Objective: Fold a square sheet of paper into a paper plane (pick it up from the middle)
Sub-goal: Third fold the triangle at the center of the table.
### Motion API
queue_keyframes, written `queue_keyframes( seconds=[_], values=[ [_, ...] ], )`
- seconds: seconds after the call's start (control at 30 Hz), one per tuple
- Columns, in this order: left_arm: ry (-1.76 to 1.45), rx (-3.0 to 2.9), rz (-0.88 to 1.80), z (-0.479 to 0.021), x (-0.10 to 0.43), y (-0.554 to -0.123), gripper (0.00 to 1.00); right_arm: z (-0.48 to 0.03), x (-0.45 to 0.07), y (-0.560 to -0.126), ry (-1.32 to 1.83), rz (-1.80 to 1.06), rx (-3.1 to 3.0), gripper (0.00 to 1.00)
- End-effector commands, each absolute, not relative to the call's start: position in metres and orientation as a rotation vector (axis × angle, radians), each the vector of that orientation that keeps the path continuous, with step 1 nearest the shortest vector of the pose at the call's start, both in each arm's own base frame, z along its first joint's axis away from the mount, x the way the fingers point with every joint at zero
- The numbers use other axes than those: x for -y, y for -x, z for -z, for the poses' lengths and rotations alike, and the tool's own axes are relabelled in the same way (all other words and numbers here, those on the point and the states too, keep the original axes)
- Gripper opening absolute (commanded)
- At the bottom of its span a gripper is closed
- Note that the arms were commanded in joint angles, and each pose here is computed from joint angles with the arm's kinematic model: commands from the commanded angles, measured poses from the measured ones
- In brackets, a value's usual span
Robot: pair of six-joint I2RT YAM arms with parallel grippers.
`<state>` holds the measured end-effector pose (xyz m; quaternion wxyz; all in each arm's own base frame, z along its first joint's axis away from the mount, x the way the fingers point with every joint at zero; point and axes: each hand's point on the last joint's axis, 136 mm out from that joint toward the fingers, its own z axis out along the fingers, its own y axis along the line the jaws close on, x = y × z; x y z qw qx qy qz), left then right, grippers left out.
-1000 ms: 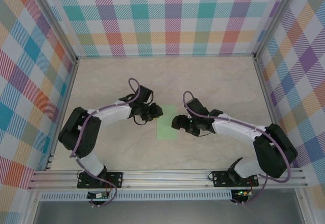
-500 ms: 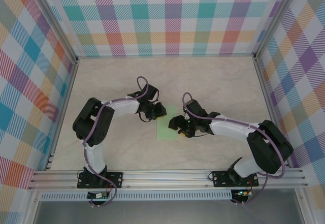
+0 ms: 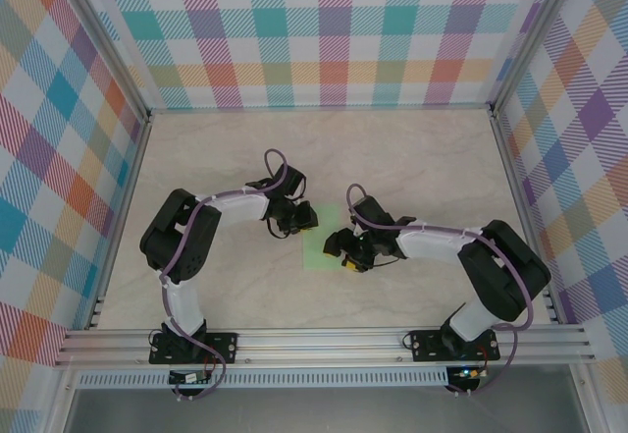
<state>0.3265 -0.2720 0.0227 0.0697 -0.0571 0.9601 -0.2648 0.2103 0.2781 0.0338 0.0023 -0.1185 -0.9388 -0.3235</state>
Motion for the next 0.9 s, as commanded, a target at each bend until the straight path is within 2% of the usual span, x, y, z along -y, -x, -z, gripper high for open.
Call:
queue_keyframes(
  seconds=[0.0, 0.37, 0.5, 0.87],
  values=[
    [0.186, -2.95, 0.696, -0.006, 0.252, -0.314, 0.19, -0.035, -0.281, -0.209, 0.384, 1.01, 2.928, 0.62],
    [0.219, -2.99, 0.692, 0.009, 0.246, -0.299, 0.19, -0.027, -0.292, -0.206, 0.34, 1.022, 2.896, 0.61],
    [0.214, -2.962, 0.718, 0.007, 0.249, -0.303, 0.19, -0.031, -0.302, -0.209, 0.295, 1.046, 2.894, 0.56],
    [0.228, -2.958, 0.736, 0.007, 0.249, -0.301, 0.19, -0.041, -0.302, -0.216, 0.276, 0.997, 2.955, 0.57]
  ],
)
